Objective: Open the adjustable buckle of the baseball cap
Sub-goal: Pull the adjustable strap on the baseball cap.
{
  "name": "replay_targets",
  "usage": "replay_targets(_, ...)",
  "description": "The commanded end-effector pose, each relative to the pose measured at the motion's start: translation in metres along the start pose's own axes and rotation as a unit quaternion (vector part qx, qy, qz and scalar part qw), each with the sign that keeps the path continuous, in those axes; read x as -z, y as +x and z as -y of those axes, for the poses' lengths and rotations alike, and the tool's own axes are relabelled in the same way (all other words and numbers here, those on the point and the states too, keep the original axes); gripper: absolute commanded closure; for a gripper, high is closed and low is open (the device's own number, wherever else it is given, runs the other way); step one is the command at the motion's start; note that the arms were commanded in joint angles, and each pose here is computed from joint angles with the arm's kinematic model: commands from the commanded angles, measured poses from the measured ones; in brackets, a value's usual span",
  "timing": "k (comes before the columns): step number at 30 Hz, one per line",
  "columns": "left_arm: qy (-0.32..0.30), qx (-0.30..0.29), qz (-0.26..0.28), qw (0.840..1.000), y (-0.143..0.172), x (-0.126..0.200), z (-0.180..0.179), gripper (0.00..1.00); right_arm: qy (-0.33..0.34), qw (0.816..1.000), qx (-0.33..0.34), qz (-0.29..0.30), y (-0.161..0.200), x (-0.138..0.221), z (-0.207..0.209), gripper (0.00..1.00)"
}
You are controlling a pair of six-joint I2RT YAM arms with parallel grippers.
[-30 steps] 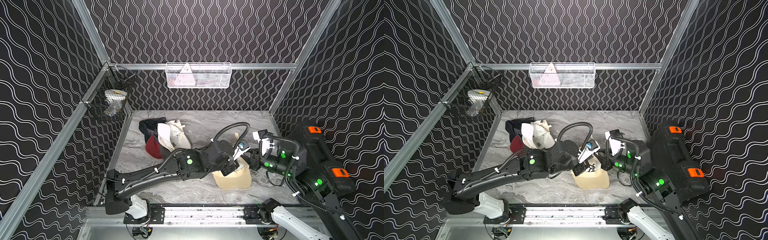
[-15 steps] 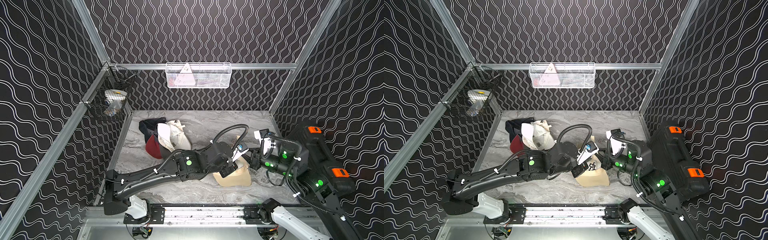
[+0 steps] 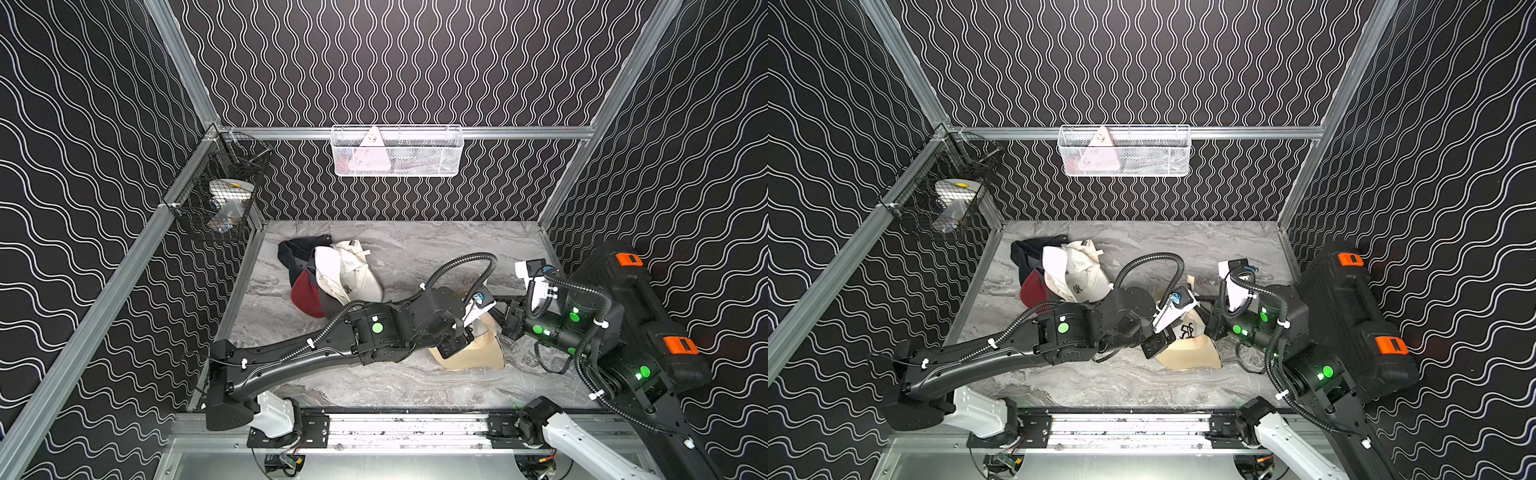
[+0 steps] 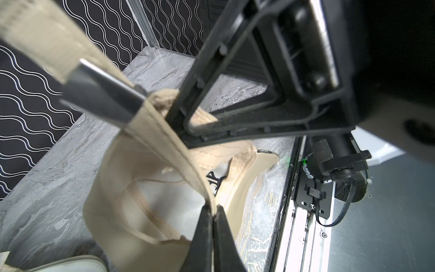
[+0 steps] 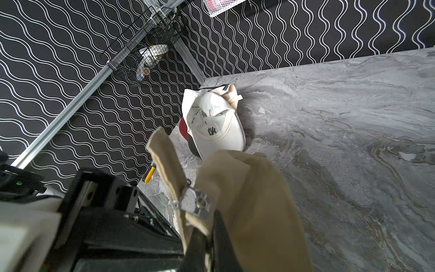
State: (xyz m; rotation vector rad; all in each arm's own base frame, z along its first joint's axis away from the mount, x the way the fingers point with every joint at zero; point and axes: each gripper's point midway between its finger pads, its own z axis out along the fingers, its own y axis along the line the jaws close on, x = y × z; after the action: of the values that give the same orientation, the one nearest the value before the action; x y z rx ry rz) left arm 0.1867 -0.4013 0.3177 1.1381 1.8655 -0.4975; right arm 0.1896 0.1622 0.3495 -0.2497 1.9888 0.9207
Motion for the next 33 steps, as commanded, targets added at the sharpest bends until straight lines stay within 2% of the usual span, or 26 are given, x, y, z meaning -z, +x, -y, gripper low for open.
replay_targets(1,0.003,0.012,0.014,1.0,-0.006,0.003,0.001,1.0,-0.003,1.0,-0.001,0.026,-0.011,0.001,-0.003,1.0)
replay_targets(33,0.004,0.017,0.01,1.0,0.006,0.005,0.004,1.0,0.031,0.997,-0.017,0.075,-0.021,0.017,0.008,1.0)
